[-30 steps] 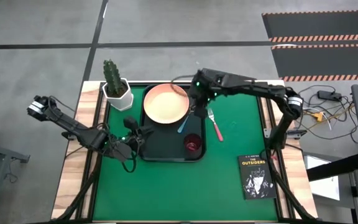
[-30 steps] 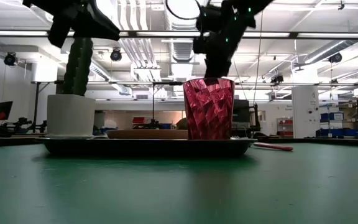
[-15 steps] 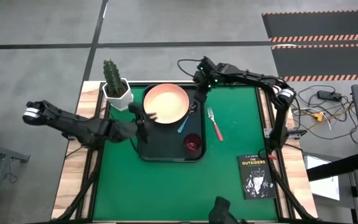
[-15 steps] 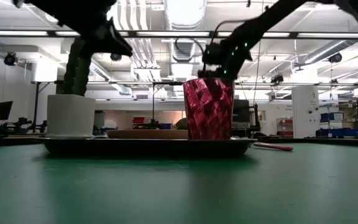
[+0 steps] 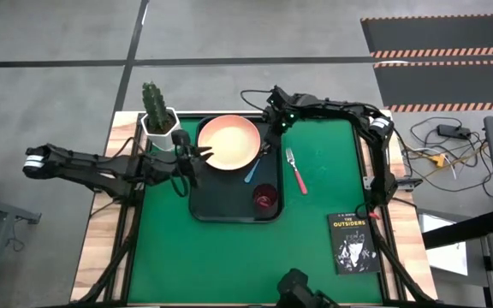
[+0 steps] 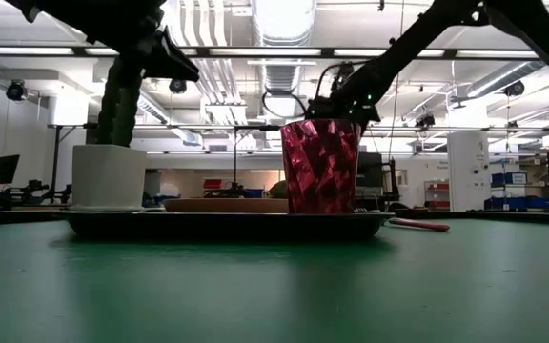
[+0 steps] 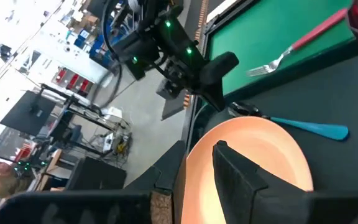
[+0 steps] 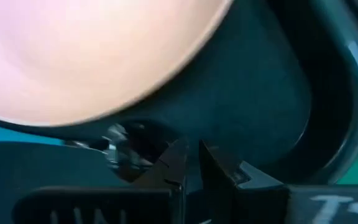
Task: Pick and place plate/cup/fork/spoon on tray
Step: Put the blue spoon to the bottom of the light orange plate on the black serving tray
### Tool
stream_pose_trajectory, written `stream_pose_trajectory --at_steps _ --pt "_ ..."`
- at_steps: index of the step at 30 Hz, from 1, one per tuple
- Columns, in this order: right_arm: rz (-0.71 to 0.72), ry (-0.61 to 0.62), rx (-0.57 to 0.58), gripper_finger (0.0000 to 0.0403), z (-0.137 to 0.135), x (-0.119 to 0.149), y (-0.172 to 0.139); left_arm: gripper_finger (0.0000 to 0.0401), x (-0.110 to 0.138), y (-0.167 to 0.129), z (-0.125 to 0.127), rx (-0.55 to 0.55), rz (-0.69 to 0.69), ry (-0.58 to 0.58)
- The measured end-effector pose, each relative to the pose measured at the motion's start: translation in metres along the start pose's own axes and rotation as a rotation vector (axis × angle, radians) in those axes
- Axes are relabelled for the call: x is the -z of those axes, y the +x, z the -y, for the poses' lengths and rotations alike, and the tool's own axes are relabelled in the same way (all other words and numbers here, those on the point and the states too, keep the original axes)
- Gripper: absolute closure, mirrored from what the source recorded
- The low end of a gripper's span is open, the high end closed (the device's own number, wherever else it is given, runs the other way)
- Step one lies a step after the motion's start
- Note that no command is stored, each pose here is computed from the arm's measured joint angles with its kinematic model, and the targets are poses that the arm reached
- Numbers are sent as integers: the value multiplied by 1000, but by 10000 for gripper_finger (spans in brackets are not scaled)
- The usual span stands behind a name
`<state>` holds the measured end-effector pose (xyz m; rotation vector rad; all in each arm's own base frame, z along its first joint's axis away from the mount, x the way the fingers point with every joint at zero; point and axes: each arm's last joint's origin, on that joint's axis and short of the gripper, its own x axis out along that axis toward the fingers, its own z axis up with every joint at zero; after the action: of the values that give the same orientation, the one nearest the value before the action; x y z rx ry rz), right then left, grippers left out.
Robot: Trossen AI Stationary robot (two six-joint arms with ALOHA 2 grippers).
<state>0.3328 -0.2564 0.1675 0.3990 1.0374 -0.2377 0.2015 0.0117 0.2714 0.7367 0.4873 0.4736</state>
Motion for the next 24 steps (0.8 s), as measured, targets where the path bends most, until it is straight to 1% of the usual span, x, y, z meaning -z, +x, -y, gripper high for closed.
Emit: stream_pose_trajectory --at_steps 5,11,12,14,16,18,22,24 --pt "-44 21 -16 374 2 6 15 340 0 0 0 1 -1 12" --pt "-81 31 -36 374 -9 7 12 340 0 0 0 2 -2 30" --pt "-89 34 -48 374 -13 7 10 340 0 0 0 3 -3 31" --pt "-101 32 -115 374 -21 8 7 340 0 0 0 2 -2 30" --pt "-106 0 -182 374 -31 8 9 340 0 1 1 2 -3 31" --pt "-102 -45 -217 374 -41 6 10 340 0 1 1 4 -4 32" --pt "-86 -87 -222 374 -51 4 1 340 0 2 3 25 1 30" --pt "-67 -89 -208 374 -51 2 -12 340 -1 3 4 40 16 -9"
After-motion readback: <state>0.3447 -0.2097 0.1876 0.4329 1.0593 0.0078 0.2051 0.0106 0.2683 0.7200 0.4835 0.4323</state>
